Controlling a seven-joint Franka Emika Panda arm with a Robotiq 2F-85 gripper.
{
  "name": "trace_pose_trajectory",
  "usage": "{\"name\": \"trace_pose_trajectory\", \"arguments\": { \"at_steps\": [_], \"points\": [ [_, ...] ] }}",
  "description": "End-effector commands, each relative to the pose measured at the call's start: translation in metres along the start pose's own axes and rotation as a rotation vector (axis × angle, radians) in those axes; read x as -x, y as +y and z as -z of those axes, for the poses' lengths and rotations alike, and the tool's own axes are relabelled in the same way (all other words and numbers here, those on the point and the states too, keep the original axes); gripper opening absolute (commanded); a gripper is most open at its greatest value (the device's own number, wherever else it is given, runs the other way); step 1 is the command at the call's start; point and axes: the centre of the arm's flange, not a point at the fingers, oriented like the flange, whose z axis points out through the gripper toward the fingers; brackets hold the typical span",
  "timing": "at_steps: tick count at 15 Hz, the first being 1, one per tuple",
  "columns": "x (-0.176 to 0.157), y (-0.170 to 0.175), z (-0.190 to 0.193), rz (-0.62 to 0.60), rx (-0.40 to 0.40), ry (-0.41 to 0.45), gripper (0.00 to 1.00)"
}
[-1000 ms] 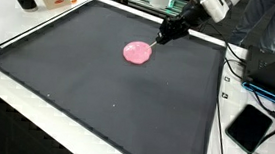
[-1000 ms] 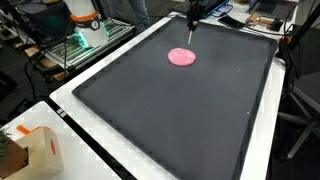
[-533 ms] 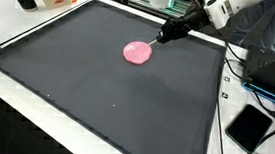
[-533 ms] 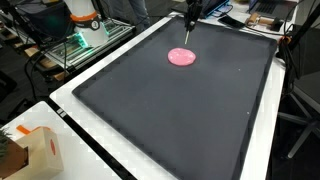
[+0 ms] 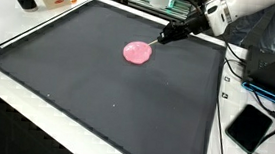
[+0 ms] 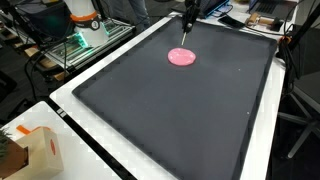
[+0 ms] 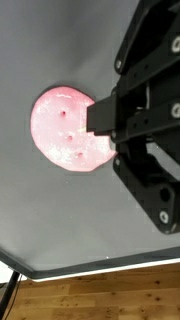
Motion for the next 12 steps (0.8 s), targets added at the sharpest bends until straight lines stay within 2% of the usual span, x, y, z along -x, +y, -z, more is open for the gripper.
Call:
{"name": "trace_pose_trajectory", "arguments": {
  "at_steps": [1, 5, 12],
  "points": [
    [-0.005, -0.010, -0.003, 0.013, -0.001, -0.032, 0.03],
    [-0.005, -0.009, -0.009, 0.026, -0.019, -0.031, 0.03],
    [0.003, 0.014, -0.017, 0.017, -0.077, -0.022, 0.03]
  ]
}}
